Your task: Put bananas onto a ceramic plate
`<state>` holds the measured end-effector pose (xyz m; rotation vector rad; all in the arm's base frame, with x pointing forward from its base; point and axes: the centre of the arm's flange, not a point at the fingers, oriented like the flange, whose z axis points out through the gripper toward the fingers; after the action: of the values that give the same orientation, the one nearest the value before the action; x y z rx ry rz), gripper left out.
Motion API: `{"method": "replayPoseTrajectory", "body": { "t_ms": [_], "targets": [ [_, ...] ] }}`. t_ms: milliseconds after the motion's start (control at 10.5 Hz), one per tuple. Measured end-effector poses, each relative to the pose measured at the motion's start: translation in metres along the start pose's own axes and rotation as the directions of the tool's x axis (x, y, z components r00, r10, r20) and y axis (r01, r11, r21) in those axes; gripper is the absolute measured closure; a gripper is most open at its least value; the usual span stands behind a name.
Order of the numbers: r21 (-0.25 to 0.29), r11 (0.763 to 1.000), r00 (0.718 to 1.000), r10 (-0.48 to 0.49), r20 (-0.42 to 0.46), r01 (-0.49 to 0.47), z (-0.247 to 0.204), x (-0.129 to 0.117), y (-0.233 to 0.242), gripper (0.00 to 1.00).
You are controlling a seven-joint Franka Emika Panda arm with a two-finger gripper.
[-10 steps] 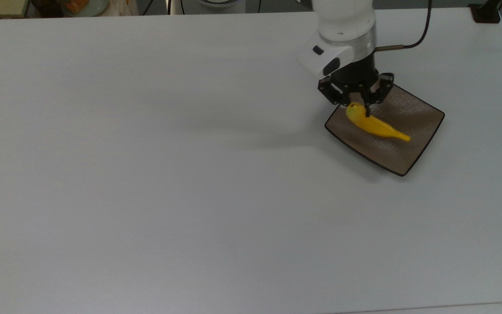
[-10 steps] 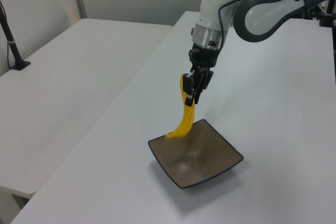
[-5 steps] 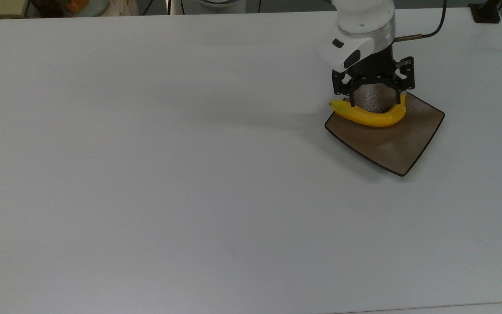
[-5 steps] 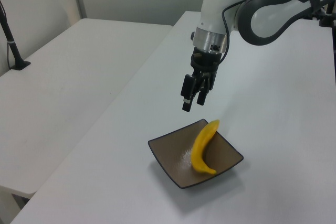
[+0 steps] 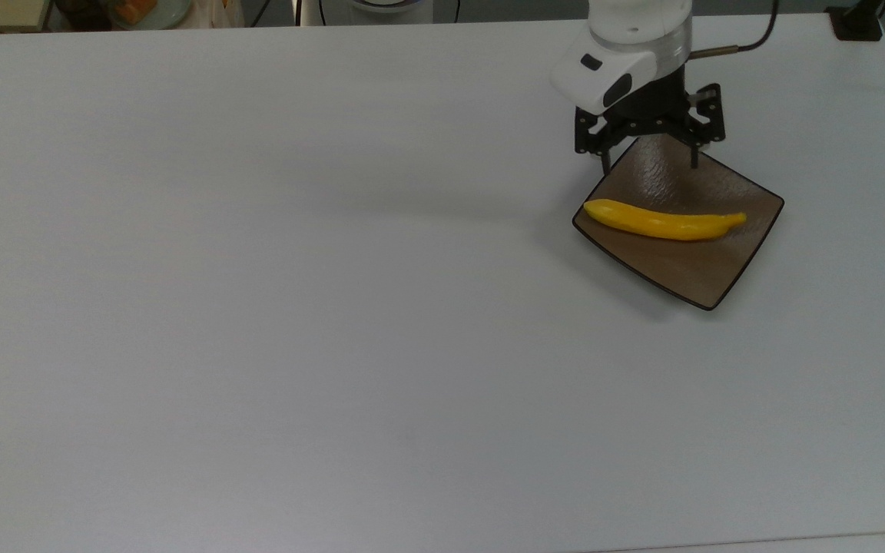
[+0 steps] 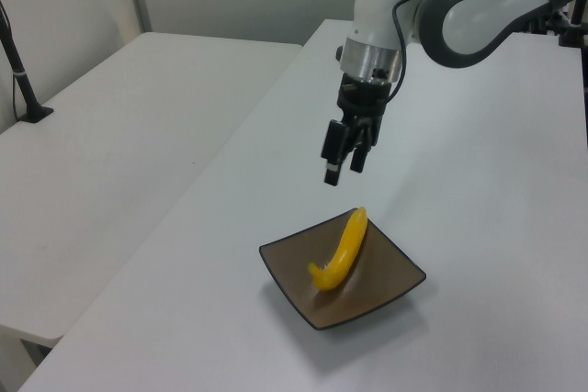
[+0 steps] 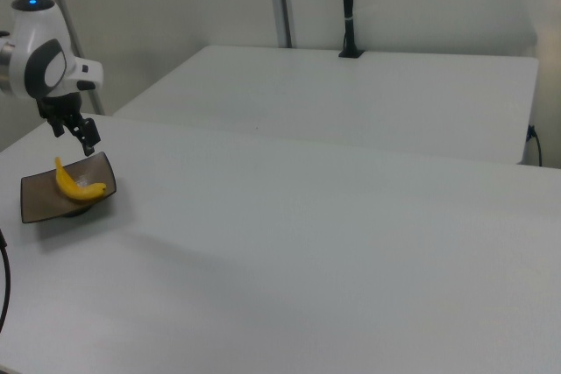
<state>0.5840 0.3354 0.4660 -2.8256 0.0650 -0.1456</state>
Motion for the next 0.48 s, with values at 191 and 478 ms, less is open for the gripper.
{"method": "replayPoseTrajectory", "body": {
  "t_ms": [191,478],
  "targets": [
    [-0.065,0.992,0.994,-0.101,0.048,0.104,-0.027,0.000,0.023,0.00],
    [-0.218,0.921,0.939,-0.282,0.199,0.323,-0.069,-0.001,0.085,0.00]
  ]
}}
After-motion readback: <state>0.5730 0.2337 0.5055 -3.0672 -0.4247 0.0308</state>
